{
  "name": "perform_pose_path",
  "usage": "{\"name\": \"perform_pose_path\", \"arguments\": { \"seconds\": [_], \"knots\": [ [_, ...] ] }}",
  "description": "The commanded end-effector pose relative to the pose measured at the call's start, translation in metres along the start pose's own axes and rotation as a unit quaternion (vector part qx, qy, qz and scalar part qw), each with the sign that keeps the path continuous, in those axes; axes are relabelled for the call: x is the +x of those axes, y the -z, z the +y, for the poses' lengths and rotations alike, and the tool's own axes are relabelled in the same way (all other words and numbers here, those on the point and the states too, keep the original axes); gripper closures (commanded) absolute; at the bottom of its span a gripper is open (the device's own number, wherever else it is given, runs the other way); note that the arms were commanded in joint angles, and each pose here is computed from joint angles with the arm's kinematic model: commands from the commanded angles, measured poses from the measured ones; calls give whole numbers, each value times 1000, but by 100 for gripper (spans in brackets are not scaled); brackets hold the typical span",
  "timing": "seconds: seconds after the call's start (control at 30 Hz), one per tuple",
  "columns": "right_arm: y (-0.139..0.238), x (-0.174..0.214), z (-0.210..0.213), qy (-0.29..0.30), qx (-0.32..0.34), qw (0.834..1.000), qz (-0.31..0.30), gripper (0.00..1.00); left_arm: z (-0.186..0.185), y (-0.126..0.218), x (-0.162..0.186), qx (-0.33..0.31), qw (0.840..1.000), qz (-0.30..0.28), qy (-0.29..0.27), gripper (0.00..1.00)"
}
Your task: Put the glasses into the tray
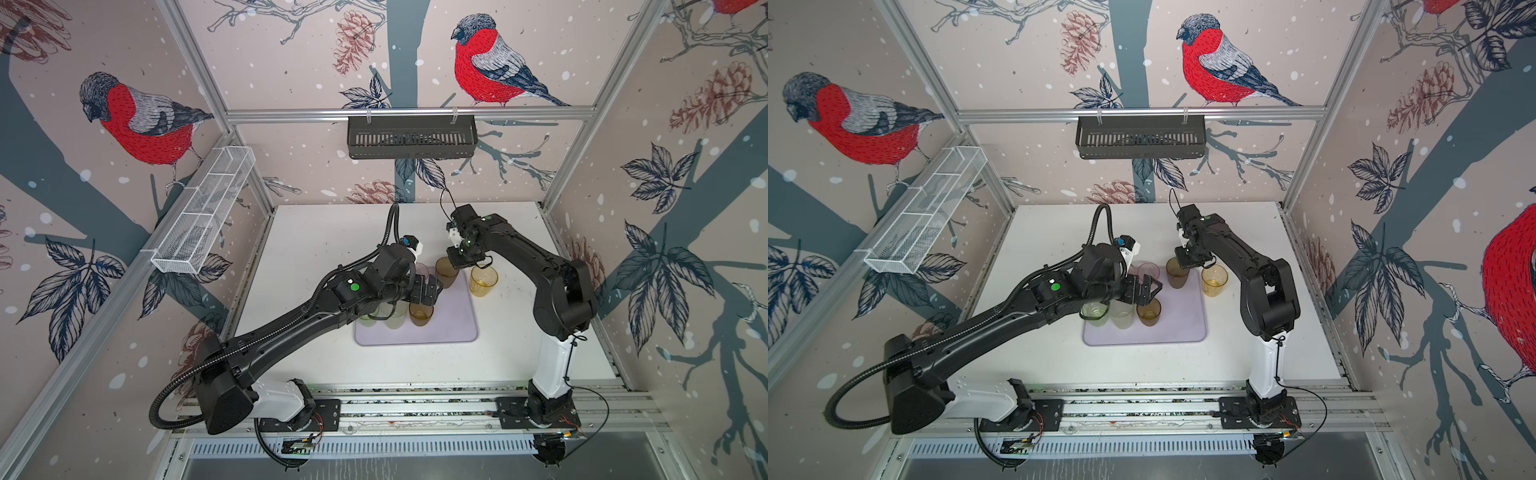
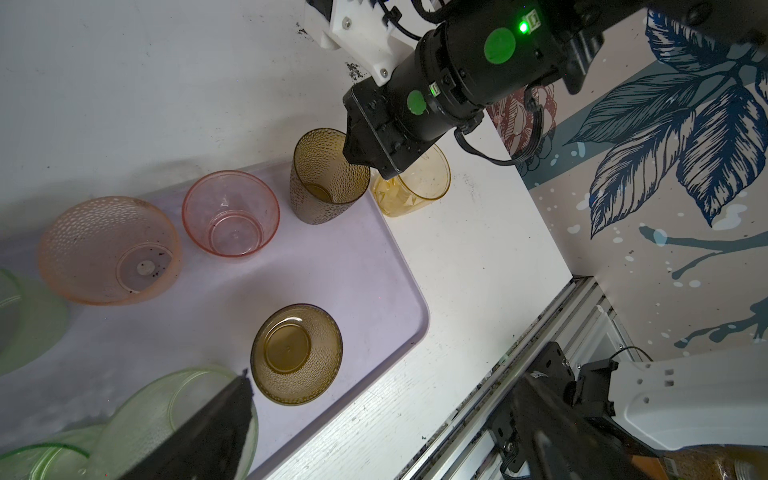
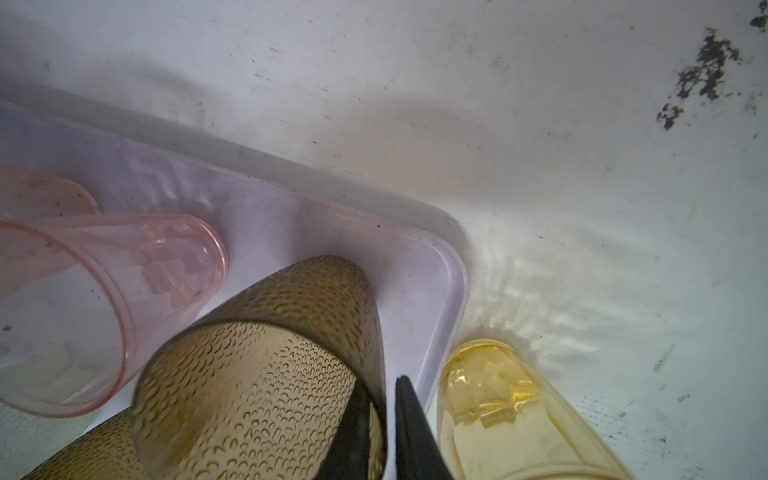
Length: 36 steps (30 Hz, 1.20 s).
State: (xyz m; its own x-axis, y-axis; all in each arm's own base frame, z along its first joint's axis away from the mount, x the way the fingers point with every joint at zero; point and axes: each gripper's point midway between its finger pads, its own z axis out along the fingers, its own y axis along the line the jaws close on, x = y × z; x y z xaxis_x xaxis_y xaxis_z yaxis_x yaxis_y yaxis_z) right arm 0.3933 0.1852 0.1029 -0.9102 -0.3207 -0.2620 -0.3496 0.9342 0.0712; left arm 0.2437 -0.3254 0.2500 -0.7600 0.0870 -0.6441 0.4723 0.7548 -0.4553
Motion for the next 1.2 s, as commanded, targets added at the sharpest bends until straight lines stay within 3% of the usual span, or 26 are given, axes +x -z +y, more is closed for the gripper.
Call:
{"name": "perform_pose_path", "arguments": {
  "seconds": [0.0, 1.17],
  "knots": [
    [6, -2, 1, 0, -1, 1000, -9, 80, -2, 2, -9, 2, 1000, -21, 4, 2],
    [61, -14, -2, -3, -7, 998, -63, 46, -8, -5, -12, 11, 1000, -12, -9, 3]
  ]
}}
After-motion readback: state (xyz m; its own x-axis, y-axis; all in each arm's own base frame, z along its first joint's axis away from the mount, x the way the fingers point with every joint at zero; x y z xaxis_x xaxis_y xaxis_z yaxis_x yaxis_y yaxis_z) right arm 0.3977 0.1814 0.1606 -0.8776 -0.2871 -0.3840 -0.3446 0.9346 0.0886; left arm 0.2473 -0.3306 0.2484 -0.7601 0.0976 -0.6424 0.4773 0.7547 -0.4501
